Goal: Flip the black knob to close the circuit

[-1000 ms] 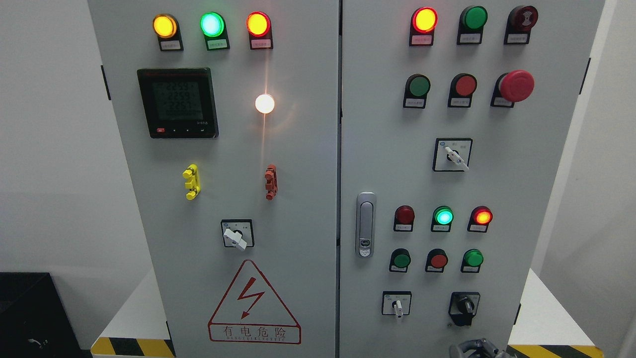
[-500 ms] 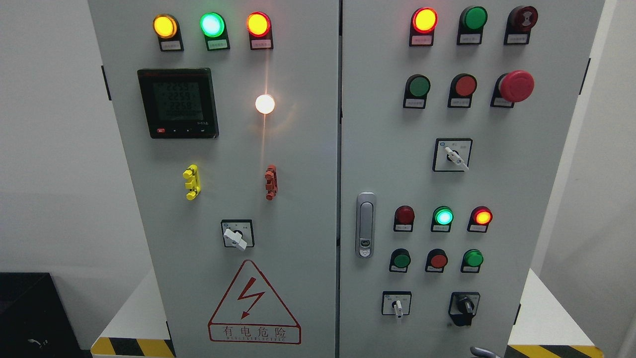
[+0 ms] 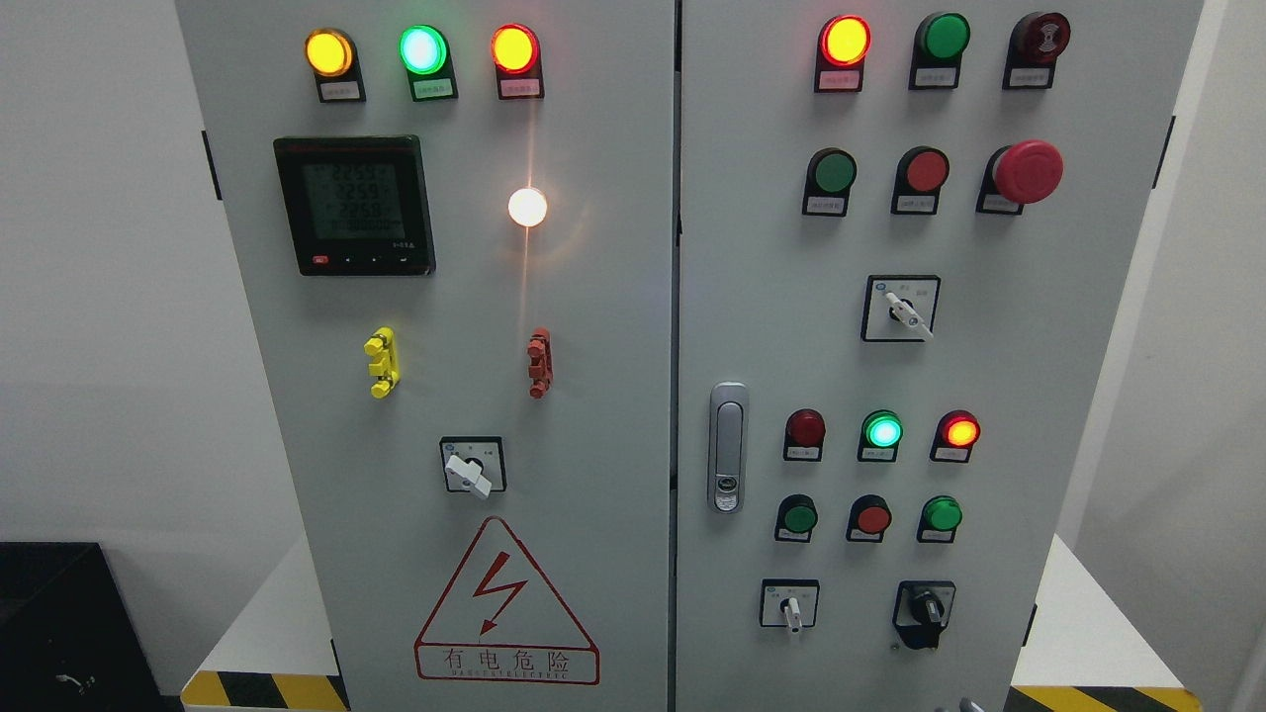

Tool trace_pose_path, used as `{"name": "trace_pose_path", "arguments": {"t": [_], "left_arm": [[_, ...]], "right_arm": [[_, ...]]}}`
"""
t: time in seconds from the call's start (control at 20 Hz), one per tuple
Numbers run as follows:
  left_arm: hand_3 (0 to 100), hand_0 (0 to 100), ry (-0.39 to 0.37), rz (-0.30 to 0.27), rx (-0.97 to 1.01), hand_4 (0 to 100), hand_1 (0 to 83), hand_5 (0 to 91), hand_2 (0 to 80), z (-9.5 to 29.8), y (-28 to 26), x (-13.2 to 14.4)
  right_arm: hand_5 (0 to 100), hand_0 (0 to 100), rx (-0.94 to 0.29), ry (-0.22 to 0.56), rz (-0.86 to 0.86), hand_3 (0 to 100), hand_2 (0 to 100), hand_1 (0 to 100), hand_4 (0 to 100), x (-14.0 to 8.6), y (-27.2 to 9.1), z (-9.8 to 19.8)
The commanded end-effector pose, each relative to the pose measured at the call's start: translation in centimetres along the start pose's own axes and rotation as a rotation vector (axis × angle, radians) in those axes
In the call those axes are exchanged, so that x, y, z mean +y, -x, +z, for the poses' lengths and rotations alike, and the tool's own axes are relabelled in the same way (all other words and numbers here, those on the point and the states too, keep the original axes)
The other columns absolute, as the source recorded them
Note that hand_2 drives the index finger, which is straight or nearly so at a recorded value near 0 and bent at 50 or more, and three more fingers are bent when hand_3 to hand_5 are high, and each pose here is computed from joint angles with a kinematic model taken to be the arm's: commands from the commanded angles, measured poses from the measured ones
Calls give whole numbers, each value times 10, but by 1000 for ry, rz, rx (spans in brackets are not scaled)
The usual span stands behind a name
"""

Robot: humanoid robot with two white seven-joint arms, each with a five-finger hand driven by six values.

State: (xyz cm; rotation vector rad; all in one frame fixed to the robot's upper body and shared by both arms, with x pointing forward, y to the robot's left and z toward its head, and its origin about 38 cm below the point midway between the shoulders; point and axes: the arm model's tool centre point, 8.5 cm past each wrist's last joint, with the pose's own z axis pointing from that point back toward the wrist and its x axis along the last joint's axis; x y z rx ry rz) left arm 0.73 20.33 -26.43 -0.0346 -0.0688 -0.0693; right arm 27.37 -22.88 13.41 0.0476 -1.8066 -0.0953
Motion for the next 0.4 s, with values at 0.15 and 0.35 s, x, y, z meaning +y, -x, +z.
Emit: {"name": "trace_pose_path", "arguments": {"t": [0.15,0.35], "left_arm": [[0,120,3,1,-2,0,556,0,0,0,6,-2],[0,120,3,3,-2,0,556,0,0,0,6,-2]], "right_arm": [[0,0,7,-2,-36,140,35,0,76,-1,1,4],[0,0,7,-2,-36,134,30,0,67,-1,1,4]]}}
